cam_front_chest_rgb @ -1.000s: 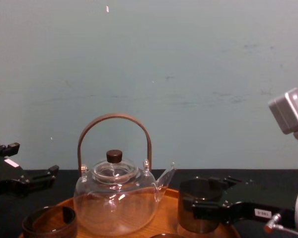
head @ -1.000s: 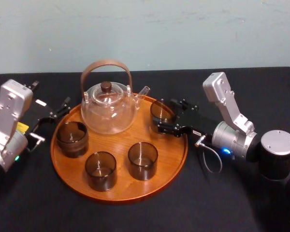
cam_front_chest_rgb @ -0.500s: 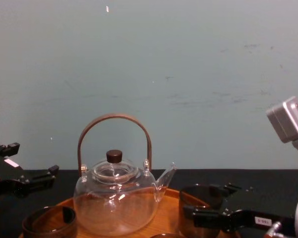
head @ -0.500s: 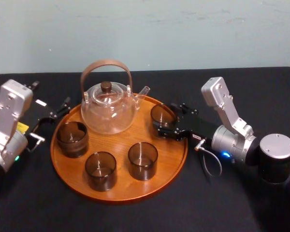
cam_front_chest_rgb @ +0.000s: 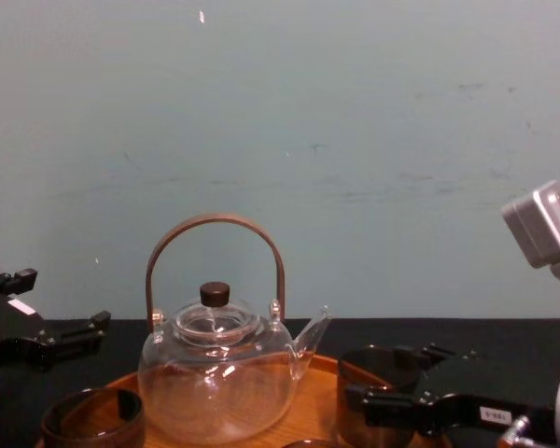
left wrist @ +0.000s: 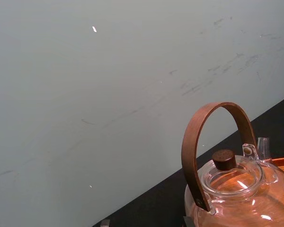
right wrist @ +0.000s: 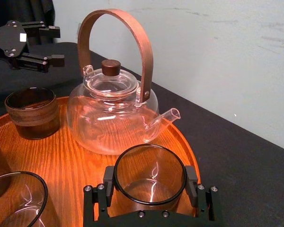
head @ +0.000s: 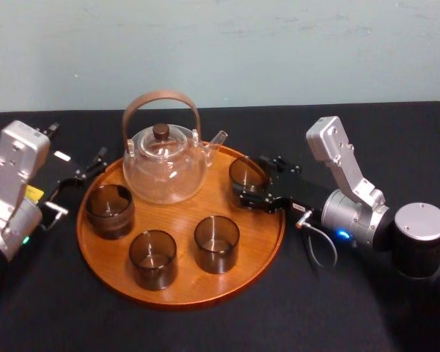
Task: Pick up the glass from the table and place it on the tray.
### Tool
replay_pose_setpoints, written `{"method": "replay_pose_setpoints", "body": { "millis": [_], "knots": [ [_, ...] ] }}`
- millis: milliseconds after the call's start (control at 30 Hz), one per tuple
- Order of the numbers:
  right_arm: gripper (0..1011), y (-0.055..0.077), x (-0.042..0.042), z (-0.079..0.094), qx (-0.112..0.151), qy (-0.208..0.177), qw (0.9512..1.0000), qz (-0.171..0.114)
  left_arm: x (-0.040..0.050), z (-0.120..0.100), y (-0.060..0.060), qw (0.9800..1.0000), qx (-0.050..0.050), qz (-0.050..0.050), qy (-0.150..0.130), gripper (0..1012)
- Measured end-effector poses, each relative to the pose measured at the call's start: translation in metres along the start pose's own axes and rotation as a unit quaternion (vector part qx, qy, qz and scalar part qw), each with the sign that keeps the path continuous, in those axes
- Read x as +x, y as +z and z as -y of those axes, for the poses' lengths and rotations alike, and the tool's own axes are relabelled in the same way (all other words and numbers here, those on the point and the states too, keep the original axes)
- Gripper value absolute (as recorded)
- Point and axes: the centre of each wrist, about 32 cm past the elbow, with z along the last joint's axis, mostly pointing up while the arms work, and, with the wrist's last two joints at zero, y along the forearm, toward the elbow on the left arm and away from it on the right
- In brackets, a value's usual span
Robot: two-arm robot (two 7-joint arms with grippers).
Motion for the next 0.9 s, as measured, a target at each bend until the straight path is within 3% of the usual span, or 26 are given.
{"method": "replay_pose_setpoints", "body": {
  "millis": [200,600,900],
  "knots": [
    [1002,0.000,0.0002,0.000,0.001,0.000,1.0000,0.000,0.0000,0.000,0.000,1.0000,0.000,0.000,0.000,1001],
    [1002,0.001,0.0012,0.003,0.005,0.001,1.0000,-0.005,0.0000,0.000,0.000,1.0000,0.000,0.000,0.000,1001],
    [1002,0.009,-0.0002,0.015,0.022,-0.003,0.9998,-0.002,0.0000,0.000,0.000,1.0000,0.000,0.000,0.000,1001]
  ]
}}
